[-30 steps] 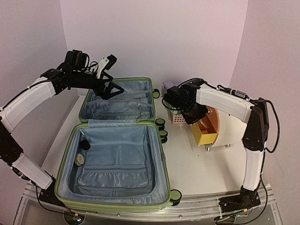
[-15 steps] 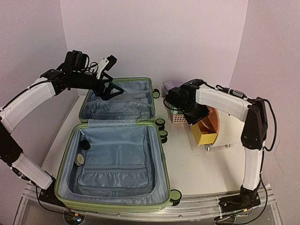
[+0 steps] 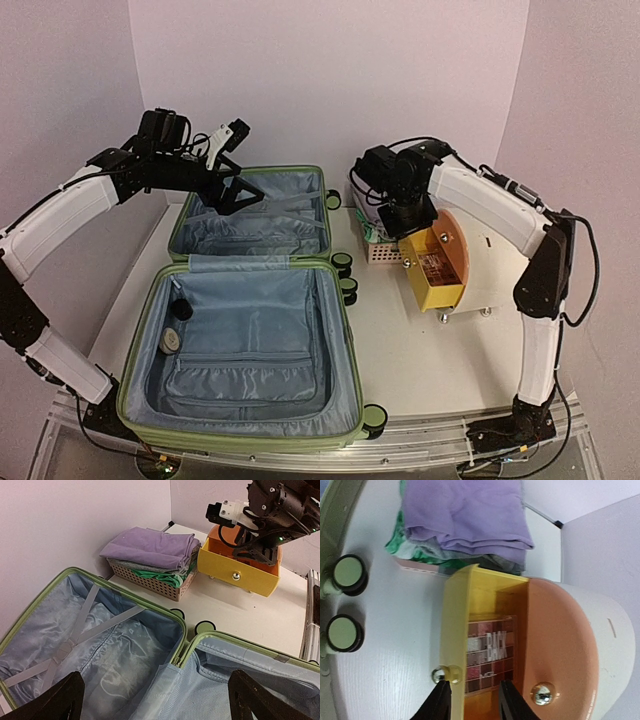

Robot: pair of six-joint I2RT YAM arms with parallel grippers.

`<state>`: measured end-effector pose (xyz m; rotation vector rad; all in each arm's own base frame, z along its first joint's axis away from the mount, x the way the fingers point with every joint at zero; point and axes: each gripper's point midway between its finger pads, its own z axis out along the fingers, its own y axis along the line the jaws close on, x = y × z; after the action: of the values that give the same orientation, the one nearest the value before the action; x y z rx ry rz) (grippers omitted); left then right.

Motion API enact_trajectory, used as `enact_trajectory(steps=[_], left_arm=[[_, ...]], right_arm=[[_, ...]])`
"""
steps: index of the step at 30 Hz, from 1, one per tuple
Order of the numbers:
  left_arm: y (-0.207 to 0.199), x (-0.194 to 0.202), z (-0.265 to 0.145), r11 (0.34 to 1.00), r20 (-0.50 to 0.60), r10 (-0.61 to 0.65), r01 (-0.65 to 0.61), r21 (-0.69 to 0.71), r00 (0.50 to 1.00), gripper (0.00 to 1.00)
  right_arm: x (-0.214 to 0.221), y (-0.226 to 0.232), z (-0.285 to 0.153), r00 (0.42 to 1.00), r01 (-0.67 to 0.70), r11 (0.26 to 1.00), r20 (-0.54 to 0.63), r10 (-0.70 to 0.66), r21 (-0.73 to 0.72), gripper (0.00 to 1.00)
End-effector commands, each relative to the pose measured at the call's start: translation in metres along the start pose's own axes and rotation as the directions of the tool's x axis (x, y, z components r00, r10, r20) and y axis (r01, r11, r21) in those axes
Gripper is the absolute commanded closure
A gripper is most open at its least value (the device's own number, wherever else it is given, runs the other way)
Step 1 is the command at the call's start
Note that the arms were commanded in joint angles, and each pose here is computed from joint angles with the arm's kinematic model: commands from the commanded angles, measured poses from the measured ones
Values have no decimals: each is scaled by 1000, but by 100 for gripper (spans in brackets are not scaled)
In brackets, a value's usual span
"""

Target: Open, take out, and arrange the luggage

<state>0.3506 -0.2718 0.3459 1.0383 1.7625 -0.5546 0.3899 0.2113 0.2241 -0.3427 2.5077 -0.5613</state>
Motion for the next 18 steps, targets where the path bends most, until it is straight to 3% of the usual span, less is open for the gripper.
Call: enact_trajectory(steps=[1, 4, 11, 18], left_arm=[[-2, -12, -10, 999, 49, 33, -33, -12, 998, 0], [-3, -10, -10, 1000, 46, 28, -28, -9, 999, 0], [-3, -8, -9, 1000, 41, 28, -28, -5, 999, 0], [-4, -7, -10, 1000, 37, 27, -27, -4, 999, 0]], right_arm=[[-4, 48, -15, 1000, -22, 955, 5, 25, -295, 70], [9, 77, -6, 1000, -20, 918, 6, 24, -396, 71], [43, 83, 40, 994, 60, 956, -67, -82, -286, 72], [59, 29, 60, 992, 53, 998, -116, -50, 19, 71]])
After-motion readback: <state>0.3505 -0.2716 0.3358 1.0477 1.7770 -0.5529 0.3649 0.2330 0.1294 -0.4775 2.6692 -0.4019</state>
